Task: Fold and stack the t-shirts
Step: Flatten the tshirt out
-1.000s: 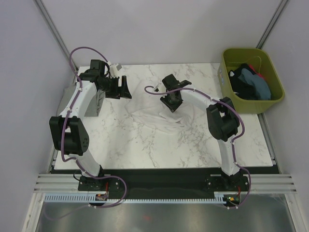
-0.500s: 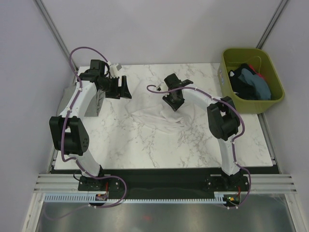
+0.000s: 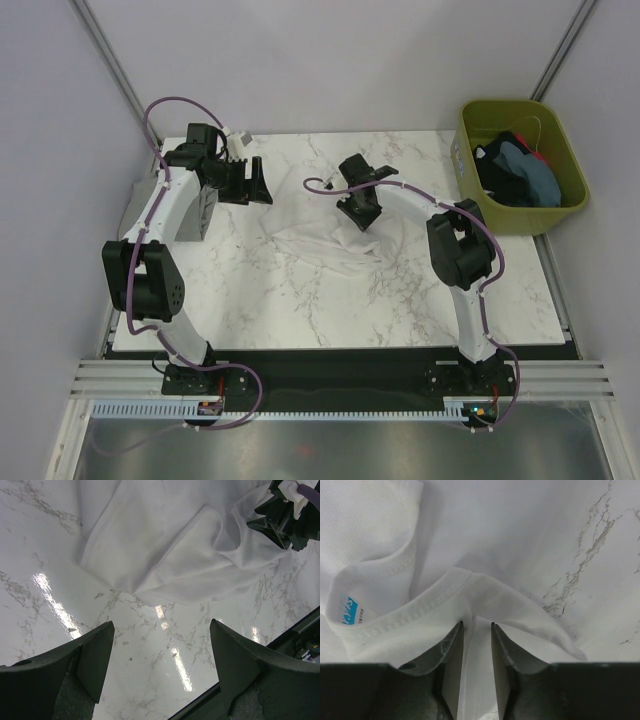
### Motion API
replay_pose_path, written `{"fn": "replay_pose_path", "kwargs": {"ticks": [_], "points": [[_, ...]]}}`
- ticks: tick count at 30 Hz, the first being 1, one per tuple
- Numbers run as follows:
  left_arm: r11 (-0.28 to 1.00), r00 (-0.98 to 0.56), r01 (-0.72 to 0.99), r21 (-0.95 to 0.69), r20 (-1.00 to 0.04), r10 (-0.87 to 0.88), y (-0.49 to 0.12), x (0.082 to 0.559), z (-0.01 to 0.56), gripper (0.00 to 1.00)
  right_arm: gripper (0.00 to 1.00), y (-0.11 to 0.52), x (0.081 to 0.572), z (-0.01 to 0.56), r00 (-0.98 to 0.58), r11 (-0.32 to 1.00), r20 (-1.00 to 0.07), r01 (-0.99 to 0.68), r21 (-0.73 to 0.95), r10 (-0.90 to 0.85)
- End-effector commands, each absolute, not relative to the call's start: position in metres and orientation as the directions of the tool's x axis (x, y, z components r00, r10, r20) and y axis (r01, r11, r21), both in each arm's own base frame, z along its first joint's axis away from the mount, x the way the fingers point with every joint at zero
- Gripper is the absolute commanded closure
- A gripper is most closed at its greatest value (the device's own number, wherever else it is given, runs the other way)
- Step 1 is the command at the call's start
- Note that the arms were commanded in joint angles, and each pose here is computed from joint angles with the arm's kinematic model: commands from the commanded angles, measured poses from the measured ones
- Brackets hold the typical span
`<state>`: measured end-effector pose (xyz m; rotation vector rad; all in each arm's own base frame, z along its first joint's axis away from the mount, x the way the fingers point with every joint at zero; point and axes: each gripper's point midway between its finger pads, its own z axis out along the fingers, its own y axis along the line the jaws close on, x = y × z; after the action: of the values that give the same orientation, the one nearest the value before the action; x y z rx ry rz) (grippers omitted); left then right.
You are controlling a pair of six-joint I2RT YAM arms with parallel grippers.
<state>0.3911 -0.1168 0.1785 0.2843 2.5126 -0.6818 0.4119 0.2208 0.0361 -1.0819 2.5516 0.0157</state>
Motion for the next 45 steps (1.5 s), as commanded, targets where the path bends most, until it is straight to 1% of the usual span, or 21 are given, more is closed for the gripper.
{"fn": "replay_pose_path", "kwargs": {"ticks": [1, 4, 9, 18, 23, 25, 28, 37, 45], "points": [[0.851, -0.819, 0.342, -0.398, -0.570, 0.063, -0.116, 0.395, 0.192, 0.15, 0.62, 0.222, 0.430, 0.063, -0.622, 0.724, -0.399, -0.665, -0.185, -0.674], [0.849, -0.820, 0.342, -0.403, -0.569, 0.060, -0.117, 0.396, 0.192, 0.15, 0.59, 0.221, 0.430, 0.062, -0.624, 0.724, -0.397, -0.665, -0.183, -0.673], [0.848, -0.820, 0.342, -0.404, -0.570, 0.059, -0.117, 0.398, 0.193, 0.15, 0.60, 0.218, 0.425, 0.050, -0.631, 0.718, -0.369, -0.672, -0.179, -0.682], [0.854, -0.819, 0.340, -0.395, -0.570, 0.063, -0.116, 0.396, 0.192, 0.15, 0.62, 0.214, 0.433, 0.046, -0.656, 0.744, -0.380, -0.651, -0.152, -0.652], [0.855, -0.820, 0.338, -0.395, -0.568, 0.062, -0.115, 0.396, 0.191, 0.15, 0.63, 0.213, 0.433, 0.046, -0.675, 0.760, -0.389, -0.639, -0.115, -0.627], [0.855, -0.822, 0.338, -0.395, -0.566, 0.063, -0.115, 0.396, 0.190, 0.15, 0.63, 0.220, 0.428, 0.047, -0.675, 0.753, -0.401, -0.656, -0.061, -0.620], [0.855, -0.821, 0.336, -0.394, -0.567, 0.062, -0.115, 0.396, 0.190, 0.15, 0.62, 0.224, 0.425, 0.052, -0.683, 0.759, -0.415, -0.650, -0.029, -0.601], [0.855, -0.820, 0.338, -0.393, -0.569, 0.063, -0.115, 0.397, 0.191, 0.15, 0.64, 0.212, 0.419, 0.043, -0.696, 0.765, -0.375, -0.641, -0.060, -0.613], [0.855, -0.821, 0.337, -0.395, -0.567, 0.062, -0.115, 0.397, 0.190, 0.15, 0.63, 0.202, 0.422, 0.042, -0.703, 0.775, -0.368, -0.627, -0.080, -0.608]]}}
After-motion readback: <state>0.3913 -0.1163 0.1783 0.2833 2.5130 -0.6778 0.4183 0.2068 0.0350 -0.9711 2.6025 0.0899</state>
